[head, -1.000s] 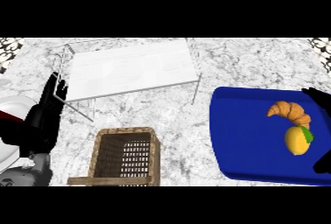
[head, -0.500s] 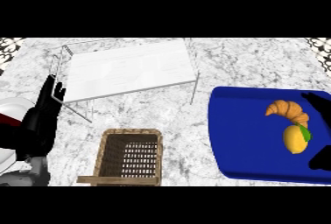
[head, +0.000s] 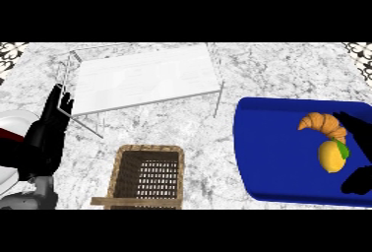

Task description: Pick the lemon from the tray and place it in the tiered shelf

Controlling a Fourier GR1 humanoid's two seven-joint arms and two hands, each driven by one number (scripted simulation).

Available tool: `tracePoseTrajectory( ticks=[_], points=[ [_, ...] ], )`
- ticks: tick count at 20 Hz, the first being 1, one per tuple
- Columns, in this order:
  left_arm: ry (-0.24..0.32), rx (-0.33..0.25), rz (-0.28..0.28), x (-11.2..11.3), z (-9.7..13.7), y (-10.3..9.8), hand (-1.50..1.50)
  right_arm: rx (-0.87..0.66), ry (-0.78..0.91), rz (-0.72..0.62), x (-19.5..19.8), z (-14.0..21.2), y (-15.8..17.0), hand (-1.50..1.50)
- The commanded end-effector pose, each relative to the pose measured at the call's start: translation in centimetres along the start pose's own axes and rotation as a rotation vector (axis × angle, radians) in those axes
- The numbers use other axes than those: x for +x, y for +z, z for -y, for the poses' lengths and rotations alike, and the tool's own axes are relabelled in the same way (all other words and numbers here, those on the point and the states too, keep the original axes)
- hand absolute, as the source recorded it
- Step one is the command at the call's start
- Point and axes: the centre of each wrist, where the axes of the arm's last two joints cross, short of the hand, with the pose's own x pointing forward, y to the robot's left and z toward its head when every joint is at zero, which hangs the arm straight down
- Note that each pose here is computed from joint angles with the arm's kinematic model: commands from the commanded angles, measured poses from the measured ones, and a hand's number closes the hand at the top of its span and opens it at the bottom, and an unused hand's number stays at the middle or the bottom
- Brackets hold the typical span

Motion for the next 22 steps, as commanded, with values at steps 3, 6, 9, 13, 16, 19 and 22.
tracePoseTrajectory(
  ticks=[3,6,9,13,16,19,22],
  points=[
    [0.013,0.01,0.004,-0.4,0.5,0.2,0.0,-0.021,-0.031,0.024,-1.4,-0.9,-1.2,-1.5],
    [-0.008,-0.012,-0.016,-0.7,-0.2,0.2,0.0,-0.029,-0.04,0.051,-0.1,-2.6,-2.7,-1.5],
    [-0.007,-0.01,-0.007,-0.1,-0.5,0.7,0.0,-0.023,-0.03,0.05,-1.1,-2.7,-2.7,-1.5],
    [0.014,0.009,-0.005,-0.2,0.1,-0.8,0.0,0.007,-0.037,0.038,-1.7,-2.4,-2.9,-1.5],
    [-0.002,0.01,0.001,1.3,-0.6,-0.6,0.0,0.032,-0.035,0.024,-2.4,-4.7,-3.0,-1.5],
    [-0.015,0.001,-0.009,0.2,0.4,-0.7,0.0,0.1,0.012,0.016,-1.6,-5.7,-4.3,1.5],
    [0.0,-0.004,0.008,0.1,0.0,-0.3,0.0,0.041,0.087,0.083,-4.2,-5.7,-4.7,1.5]
  ],
)
